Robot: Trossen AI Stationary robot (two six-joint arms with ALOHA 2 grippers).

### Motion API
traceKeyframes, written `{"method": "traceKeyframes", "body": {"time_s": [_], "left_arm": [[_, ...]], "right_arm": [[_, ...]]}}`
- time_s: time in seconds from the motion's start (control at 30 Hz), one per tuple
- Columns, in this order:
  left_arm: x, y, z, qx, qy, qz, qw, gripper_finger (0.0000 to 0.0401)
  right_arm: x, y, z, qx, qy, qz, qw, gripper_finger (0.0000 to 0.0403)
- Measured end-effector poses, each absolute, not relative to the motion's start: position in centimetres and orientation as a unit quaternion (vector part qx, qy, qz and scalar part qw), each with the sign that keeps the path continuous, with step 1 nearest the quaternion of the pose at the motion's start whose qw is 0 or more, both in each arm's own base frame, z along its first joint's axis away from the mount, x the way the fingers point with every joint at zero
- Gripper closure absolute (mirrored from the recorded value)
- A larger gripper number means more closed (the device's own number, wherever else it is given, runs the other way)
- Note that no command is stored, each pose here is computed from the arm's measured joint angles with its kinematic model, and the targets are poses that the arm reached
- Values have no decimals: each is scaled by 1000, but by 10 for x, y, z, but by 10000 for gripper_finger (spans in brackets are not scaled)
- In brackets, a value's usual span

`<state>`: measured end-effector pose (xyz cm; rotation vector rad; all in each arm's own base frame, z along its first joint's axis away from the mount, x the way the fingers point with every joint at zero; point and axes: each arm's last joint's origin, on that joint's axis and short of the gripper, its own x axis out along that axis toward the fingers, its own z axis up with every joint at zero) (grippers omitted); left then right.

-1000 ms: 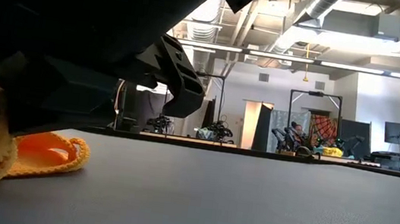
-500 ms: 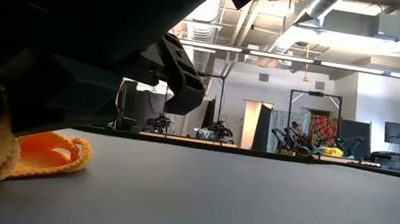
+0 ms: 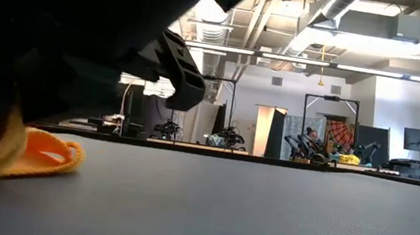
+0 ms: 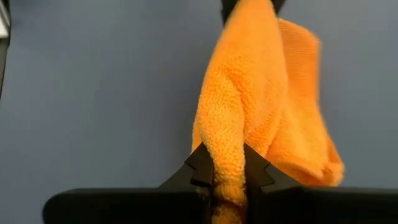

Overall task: Roll towel
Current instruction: Roll the orange microfiber towel

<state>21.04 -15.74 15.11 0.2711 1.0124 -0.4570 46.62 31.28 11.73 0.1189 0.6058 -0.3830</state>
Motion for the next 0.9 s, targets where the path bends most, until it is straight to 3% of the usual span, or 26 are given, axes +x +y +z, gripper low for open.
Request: {"method": "traceKeyframes", "body": {"time_s": [0.17,0.27,0.53,0.8,0.9], "left_arm": [[203,-160,162,86,489,-275,823,369],[198,-164,162,89,495,-309,807,327],[194,-161,160,81,530,-299,789,211],[196,-171,207,120,528,-256,801,202],[196,-178,225,129,490,-254,824,206]], "right_arm": [[467,313,121,66,291,-186,936,350],[466,313,117,65,306,-178,933,350],[463,317,116,35,311,-167,935,350],[464,317,116,-30,318,-147,936,350],[465,315,116,-48,320,-142,935,350]]}}
